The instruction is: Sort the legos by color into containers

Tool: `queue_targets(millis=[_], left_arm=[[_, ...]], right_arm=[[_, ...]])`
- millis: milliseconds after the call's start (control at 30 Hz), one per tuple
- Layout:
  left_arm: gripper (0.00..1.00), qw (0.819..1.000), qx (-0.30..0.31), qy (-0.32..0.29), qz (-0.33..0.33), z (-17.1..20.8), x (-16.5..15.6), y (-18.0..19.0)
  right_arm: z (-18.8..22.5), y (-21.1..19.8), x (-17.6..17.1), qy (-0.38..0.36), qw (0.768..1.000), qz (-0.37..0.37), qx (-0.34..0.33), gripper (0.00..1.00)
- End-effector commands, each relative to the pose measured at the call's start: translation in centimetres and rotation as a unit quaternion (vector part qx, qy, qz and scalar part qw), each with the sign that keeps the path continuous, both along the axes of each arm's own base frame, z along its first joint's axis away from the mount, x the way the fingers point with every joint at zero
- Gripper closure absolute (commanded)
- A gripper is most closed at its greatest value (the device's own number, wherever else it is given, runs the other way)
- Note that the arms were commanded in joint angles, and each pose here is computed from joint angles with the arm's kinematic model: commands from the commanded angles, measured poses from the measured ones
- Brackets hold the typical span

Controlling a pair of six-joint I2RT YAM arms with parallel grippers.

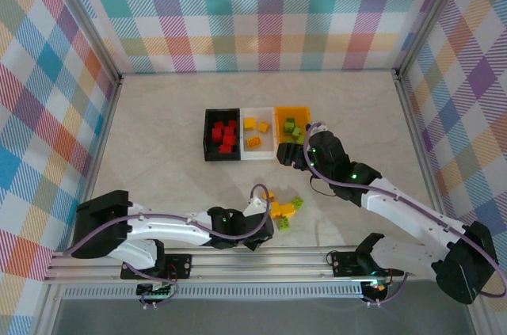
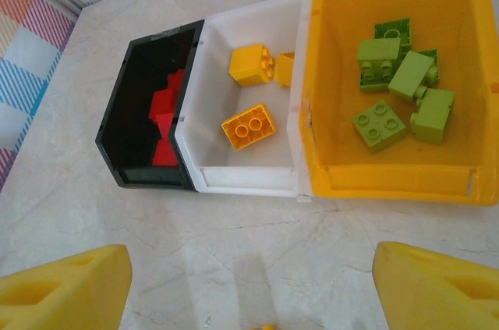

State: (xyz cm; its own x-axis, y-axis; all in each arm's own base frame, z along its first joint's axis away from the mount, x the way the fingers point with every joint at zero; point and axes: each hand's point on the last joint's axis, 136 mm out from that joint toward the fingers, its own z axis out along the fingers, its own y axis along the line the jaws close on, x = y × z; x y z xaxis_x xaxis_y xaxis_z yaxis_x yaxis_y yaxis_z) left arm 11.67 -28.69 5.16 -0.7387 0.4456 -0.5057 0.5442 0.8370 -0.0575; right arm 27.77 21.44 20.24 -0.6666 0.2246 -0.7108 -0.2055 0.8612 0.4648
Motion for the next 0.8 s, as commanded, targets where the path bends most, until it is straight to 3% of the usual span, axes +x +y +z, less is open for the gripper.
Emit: queue_targets(millis=[0,100,267,500,767], left_arm=[[0.53,0.999,-0.008,-0.038,0.037,3.3,2.8,2.4],[0.54,0.993,-0.056,-0.06,0.089,7.3,6.5,4.5],[0.54,0.968,-0.127,-0.083,0.202,12.5,14.7,8.6],[0.58,0.949,-0.11,-0.08,0.283,12.2,25.0,10.0],[0.58,0.935,-0.079,-0.085,0.336,10.8,32.3,10.9]], right_arm=[[-0.2,-0.9,-0.3,0.002,1.0,-0.015,0.004,0.19],[-0.7,-1.2,-0.5,0.007,1.0,-0.019,0.002,0.19],[-1.9,-1.5,-0.7,0.021,0.999,-0.025,0.0,0.19],[-3.2,-1.4,-1.2,0.039,0.999,-0.019,-0.004,0.19],[-3.9,-1.9,-1.8,0.048,0.999,-0.018,-0.011,0.19]])
